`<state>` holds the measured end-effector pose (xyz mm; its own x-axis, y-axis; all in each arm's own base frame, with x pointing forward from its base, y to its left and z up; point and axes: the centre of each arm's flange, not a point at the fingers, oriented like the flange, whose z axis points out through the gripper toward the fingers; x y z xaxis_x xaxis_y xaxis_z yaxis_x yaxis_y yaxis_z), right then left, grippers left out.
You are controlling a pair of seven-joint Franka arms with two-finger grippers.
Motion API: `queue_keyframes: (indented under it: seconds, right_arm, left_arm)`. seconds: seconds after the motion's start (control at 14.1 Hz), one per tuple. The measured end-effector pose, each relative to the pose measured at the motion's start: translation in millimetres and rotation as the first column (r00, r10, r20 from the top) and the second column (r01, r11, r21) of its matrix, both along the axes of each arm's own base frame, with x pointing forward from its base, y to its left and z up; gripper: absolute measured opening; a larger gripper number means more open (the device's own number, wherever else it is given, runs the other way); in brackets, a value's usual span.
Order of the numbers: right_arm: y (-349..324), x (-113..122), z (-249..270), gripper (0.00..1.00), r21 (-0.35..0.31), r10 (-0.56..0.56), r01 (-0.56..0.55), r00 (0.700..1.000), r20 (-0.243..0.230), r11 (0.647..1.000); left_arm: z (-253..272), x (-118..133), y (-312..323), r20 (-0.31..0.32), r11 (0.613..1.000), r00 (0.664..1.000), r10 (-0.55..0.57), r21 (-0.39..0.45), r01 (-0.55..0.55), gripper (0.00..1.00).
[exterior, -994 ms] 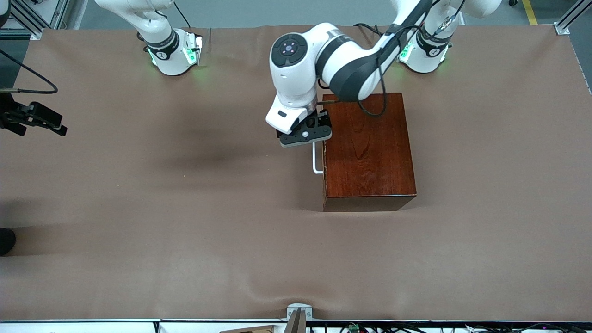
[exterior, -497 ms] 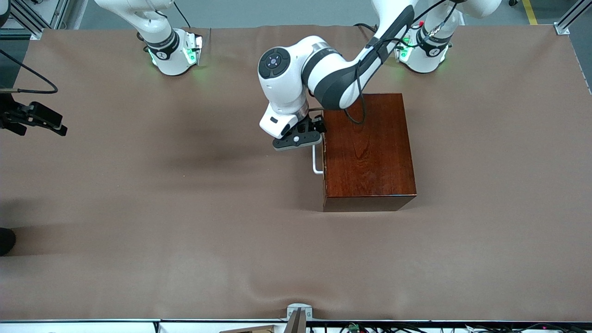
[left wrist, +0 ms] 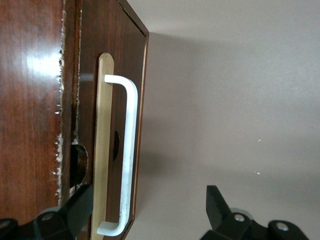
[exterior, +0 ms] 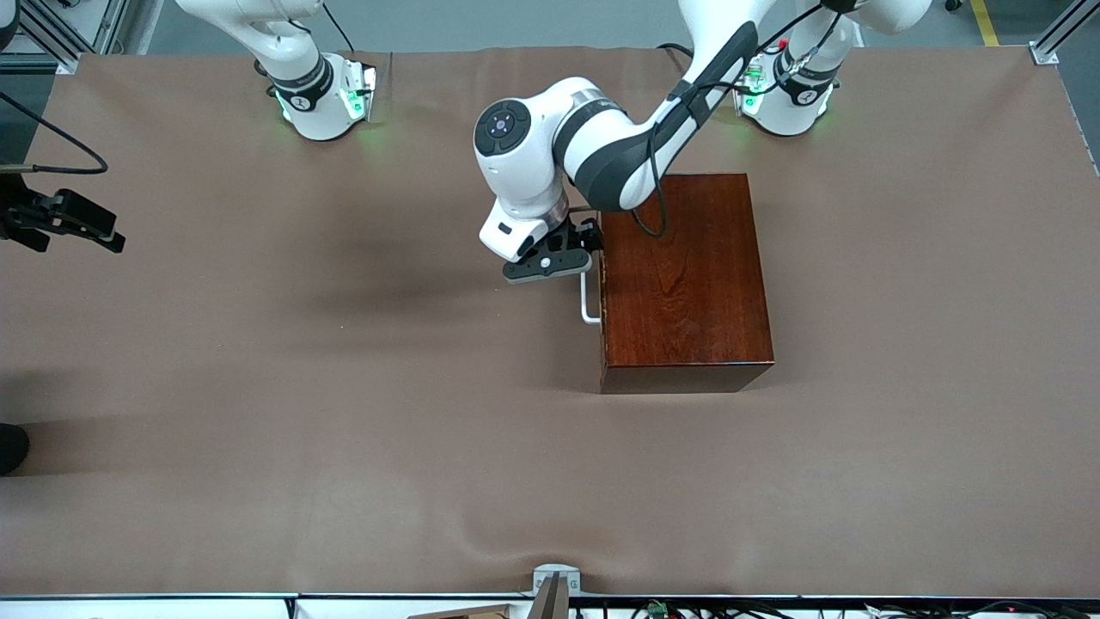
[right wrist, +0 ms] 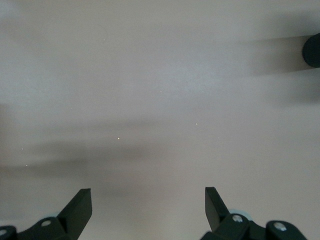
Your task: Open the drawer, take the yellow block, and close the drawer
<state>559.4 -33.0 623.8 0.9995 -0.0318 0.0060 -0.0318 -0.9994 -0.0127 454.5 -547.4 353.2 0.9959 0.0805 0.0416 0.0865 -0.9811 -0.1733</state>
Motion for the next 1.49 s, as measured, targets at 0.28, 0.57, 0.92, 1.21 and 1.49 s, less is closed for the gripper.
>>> queue_keyframes:
  seconds: [0.28, 0.57, 0.92, 1.21, 1.49]
  right_arm:
    - [0, 0, 0, 1.00, 0.000, 0.000, 0.000, 1.000, 0.000, 1.000]
    - [0, 0, 0, 1.00, 0.000, 0.000, 0.000, 1.000, 0.000, 1.000]
    - [0, 0, 0, 1.00, 0.000, 0.000, 0.000, 1.000, 0.000, 1.000]
    - [0, 0, 0, 1.00, 0.000, 0.000, 0.000, 1.000, -0.001, 1.000]
    - [0, 0, 0, 1.00, 0.000, 0.000, 0.000, 1.000, -0.001, 1.000]
  left_arm:
    - [-3, 1, -2, 0.006, 1.000, 1.000, -0.001, -0.010, 0.001, 1.00]
    - [-11, 3, -3, 0.005, 1.000, 1.000, -0.003, -0.014, 0.003, 1.00]
    - [-16, 2, -4, 0.001, 1.000, 1.000, -0.005, -0.013, 0.005, 1.00]
    - [-19, 2, -4, 0.000, 1.000, 1.000, -0.004, -0.011, 0.004, 1.00]
    - [-20, 4, -3, 0.003, 1.000, 1.000, 0.025, -0.009, -0.025, 1.00]
